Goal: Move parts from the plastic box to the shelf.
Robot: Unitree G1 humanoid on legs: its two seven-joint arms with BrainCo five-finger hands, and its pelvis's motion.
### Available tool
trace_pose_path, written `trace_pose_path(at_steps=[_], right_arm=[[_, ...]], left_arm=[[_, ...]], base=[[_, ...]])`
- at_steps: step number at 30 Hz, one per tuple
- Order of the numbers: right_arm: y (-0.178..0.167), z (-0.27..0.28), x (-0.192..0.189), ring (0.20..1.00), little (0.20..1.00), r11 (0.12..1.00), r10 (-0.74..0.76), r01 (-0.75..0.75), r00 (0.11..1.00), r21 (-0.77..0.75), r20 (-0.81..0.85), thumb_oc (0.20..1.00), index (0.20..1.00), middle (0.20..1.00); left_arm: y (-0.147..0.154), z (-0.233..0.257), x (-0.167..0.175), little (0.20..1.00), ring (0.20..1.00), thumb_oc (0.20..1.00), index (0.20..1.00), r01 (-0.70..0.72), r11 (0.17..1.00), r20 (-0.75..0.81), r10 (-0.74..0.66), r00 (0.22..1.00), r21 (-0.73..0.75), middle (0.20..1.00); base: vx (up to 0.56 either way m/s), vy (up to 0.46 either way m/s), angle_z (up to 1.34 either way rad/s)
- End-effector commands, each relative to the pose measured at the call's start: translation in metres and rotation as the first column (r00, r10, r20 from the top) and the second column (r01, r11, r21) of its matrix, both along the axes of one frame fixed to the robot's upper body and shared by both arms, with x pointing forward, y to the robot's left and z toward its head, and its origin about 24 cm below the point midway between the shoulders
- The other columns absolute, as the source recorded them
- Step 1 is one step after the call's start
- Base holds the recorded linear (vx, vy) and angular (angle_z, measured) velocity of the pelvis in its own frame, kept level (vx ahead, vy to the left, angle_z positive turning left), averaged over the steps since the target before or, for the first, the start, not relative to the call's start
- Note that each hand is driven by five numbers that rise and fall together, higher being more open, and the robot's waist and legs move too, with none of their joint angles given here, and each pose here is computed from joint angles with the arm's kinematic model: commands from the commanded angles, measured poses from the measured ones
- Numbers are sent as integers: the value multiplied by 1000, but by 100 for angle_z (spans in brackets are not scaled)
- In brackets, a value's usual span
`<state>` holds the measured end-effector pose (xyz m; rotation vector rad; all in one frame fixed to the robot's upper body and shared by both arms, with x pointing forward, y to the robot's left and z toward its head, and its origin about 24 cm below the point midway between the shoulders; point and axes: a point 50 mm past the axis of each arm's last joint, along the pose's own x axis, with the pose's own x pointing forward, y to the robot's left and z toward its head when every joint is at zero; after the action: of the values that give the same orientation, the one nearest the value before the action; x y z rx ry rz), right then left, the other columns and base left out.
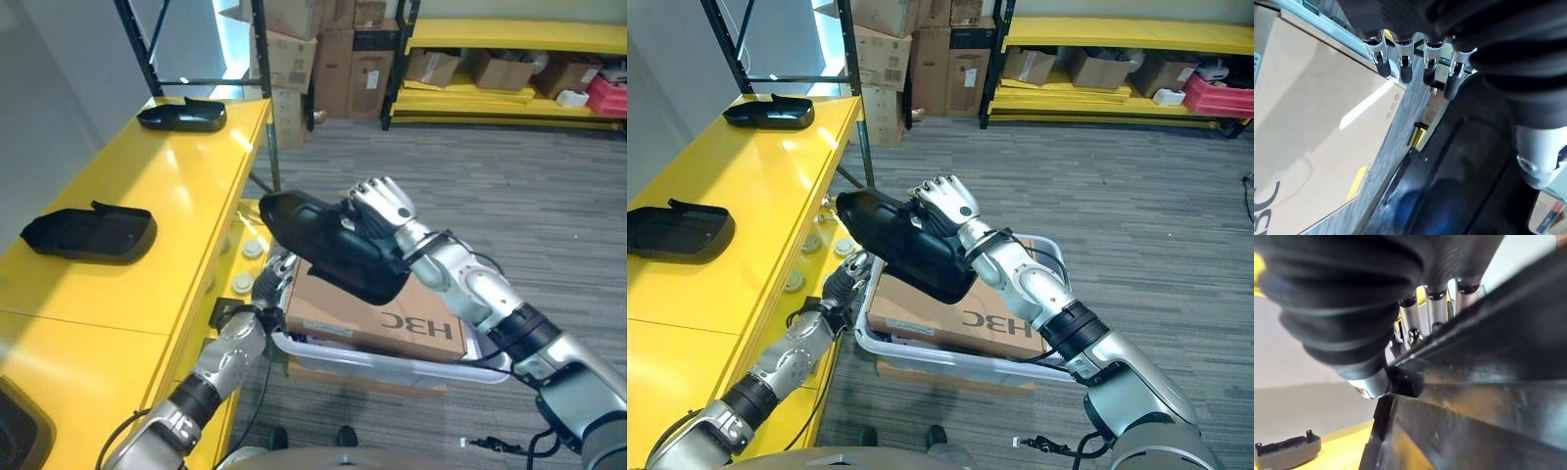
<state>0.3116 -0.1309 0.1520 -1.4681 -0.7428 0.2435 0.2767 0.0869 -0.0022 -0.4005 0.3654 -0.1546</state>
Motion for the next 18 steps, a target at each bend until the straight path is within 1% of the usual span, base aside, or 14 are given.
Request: trace_pose_path(at_steps=[1,4,5,7,12,15,17,18], right_arm=[[51,22,-19,200,200,949,273,-281,959,142,71,200,200,200],[53,24,-20,200,200,942,283,-294,955,160,86,200,200,200],[54,25,-20,200,200,941,286,-298,954,163,90,200,200,200],[56,26,-21,200,200,936,296,-309,950,171,95,200,200,200],[61,28,-26,200,200,916,329,-344,939,205,102,200,200,200],[64,28,-28,200,200,902,345,-358,934,242,96,200,200,200],[65,28,-29,200,200,897,349,-361,933,256,92,200,200,200],[65,27,-29,200,200,895,348,-359,933,263,88,200,200,200]], left_arm=[[-29,41,32,1000,1000,1000,1000,36,999,193,-40,980,26,1000],[-25,39,36,1000,1000,1000,1000,-14,996,197,-4,980,92,1000],[-25,38,37,1000,1000,1000,1000,-20,995,194,2,981,94,1000],[-23,33,38,1000,1000,1000,1000,-25,987,189,-5,982,157,1000],[-22,23,37,1000,1000,1000,1000,-45,981,155,15,988,187,1000],[-24,22,36,1000,1000,1000,1000,-53,987,137,32,990,152,1000],[-27,30,38,1000,1000,1000,1000,-64,995,154,51,987,82,1000],[-29,36,38,200,200,200,200,-64,997,167,57,984,36,200]], base=[[0,0,0],[0,0,0],[0,0,0],[0,0,0],[0,0,0],[0,0,0],[0,0,0],[0,0,0]])
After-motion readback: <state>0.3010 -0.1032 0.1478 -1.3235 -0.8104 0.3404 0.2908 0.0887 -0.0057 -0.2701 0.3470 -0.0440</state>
